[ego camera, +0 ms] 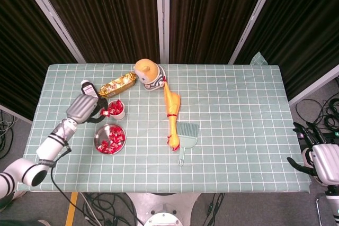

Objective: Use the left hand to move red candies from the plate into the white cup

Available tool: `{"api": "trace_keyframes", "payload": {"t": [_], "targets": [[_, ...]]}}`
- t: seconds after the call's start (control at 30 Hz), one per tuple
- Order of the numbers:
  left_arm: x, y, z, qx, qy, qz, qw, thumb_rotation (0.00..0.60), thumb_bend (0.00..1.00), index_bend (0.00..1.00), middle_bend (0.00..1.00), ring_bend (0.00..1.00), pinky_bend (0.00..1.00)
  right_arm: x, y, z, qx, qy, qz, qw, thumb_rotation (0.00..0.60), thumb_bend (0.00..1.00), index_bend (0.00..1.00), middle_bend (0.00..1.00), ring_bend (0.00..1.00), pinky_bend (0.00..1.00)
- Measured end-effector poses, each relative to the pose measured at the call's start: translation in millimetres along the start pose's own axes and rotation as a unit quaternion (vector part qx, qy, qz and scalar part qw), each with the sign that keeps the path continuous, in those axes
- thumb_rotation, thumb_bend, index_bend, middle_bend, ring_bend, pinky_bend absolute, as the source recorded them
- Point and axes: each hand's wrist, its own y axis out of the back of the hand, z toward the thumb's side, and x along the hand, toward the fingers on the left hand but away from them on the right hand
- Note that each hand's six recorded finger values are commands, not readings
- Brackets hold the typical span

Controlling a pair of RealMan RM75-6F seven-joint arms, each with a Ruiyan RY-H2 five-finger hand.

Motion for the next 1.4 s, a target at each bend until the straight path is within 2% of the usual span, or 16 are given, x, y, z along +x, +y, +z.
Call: {"api": "trace_keyframes", "payload": {"t": [0.17, 0.37, 0.67, 0.93, 1.4], "targets": [[28.5, -3.7, 7.3, 0.019, 0.016, -0.020, 0.9995, 0.600, 0.35, 0.59, 1.00, 0.95, 1.00, 1.0, 1.9, -1.8, 0.000, -0.003, -0.003, 1.0000, 0.600, 0.10, 0.11, 0.25, 0.08, 0.36], [45.5, -9.1, 1.4, 0.041, 0.041, -0.033, 0.9978, 0.600, 0.35, 0.59, 1.00, 0.95, 1.00, 2.2, 3.9, -4.4, 0.000, -0.007, -0.007, 0.9999, 0.600, 0.10, 0.11, 0.25, 0.08, 0.36], [52.0, -22.3, -5.1, 0.074, 0.065, -0.052, 0.9938, 0.600, 0.35, 0.59, 1.00, 0.95, 1.00, 1.2, 3.3, -6.0, -0.001, -0.009, -0.007, 0.9999, 0.600, 0.10, 0.11, 0.25, 0.08, 0.37], [57.0, -24.9, -6.6, 0.081, 0.077, -0.062, 0.9918, 0.600, 0.35, 0.56, 1.00, 0.95, 1.00, 2.9, 4.9, -7.7, 0.000, -0.012, -0.010, 0.9999, 0.600, 0.10, 0.11, 0.25, 0.08, 0.37], [54.2, -25.8, 0.8, 0.075, 0.074, -0.063, 0.9925, 0.600, 0.34, 0.41, 0.99, 0.95, 1.00, 3.1, 5.4, -9.4, -0.001, -0.014, -0.011, 0.9998, 0.600, 0.10, 0.11, 0.25, 0.08, 0.37]]}}
